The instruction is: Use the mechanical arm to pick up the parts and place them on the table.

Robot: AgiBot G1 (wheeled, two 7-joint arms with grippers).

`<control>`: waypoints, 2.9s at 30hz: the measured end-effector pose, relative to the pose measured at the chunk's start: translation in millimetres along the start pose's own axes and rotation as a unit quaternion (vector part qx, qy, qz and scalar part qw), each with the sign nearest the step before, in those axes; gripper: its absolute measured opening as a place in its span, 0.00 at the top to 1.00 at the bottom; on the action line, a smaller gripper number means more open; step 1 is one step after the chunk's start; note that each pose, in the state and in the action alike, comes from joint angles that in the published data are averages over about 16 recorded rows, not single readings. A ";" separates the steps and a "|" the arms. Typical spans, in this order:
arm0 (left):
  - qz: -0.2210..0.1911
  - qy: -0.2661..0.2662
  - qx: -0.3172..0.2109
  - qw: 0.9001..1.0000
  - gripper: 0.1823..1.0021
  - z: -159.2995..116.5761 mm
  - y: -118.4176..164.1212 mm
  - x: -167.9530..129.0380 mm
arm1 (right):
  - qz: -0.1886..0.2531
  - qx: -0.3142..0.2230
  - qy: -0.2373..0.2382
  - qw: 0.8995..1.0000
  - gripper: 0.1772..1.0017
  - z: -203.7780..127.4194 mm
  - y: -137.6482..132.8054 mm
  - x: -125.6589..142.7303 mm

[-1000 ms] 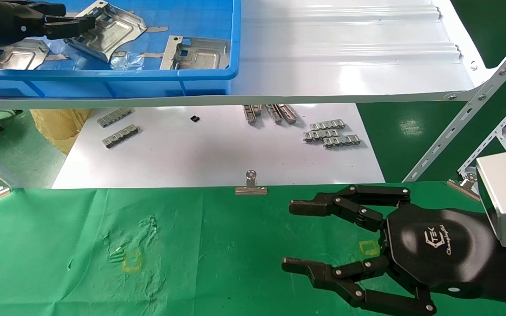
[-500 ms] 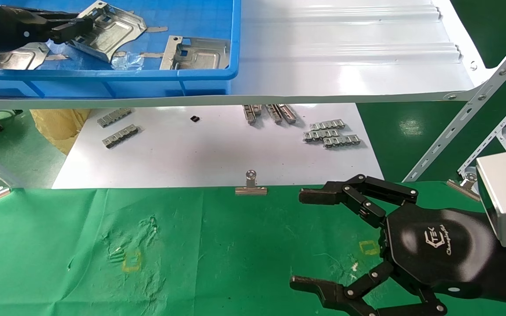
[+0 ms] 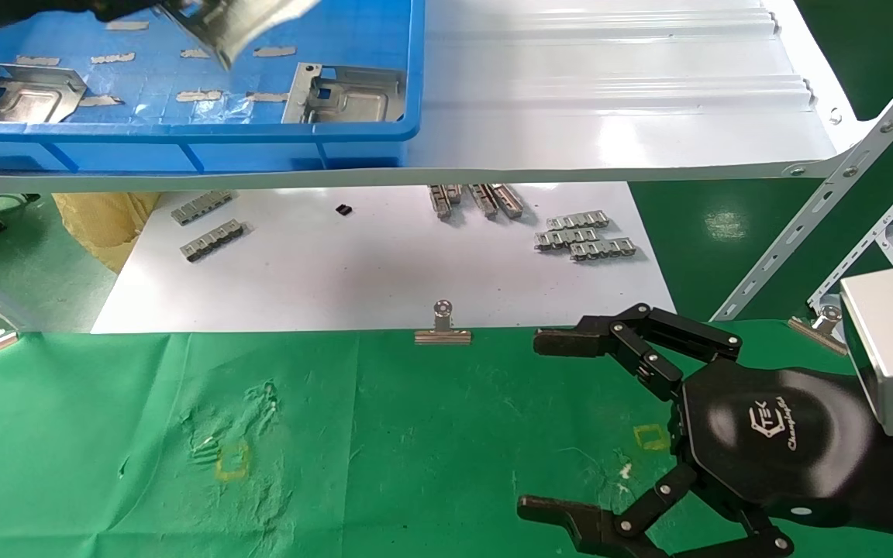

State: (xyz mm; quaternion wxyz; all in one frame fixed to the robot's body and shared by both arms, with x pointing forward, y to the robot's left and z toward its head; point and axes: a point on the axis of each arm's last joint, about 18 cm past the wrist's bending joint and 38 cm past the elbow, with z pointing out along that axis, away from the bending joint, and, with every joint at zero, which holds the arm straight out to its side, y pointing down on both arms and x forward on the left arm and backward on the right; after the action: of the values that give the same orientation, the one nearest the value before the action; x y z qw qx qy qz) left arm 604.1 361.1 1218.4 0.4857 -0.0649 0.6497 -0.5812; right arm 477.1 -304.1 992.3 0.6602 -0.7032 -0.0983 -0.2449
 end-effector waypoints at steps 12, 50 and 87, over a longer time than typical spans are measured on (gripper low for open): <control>0.137 0.145 -0.007 0.980 0.89 -13.8 25.9 58.7 | 0.000 0.000 0.000 1.000 0.00 0.0 0.0 0.0; 0.211 0.276 -0.219 0.912 0.84 -36.2 222.8 111.1 | 0.000 0.000 0.000 1.000 0.00 0.0 0.0 0.0; 0.085 0.239 -0.116 0.960 0.07 -33.9 212.7 137.7 | 0.000 0.000 0.000 1.000 0.00 -0.1 0.1 0.1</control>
State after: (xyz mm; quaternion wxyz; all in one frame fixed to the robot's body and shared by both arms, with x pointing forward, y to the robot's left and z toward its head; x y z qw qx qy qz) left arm 610.7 362.5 962.9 0.3529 0.0757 0.8128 -0.4573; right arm 477.2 -304.2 992.3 0.6603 -0.7031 -0.0980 -0.2449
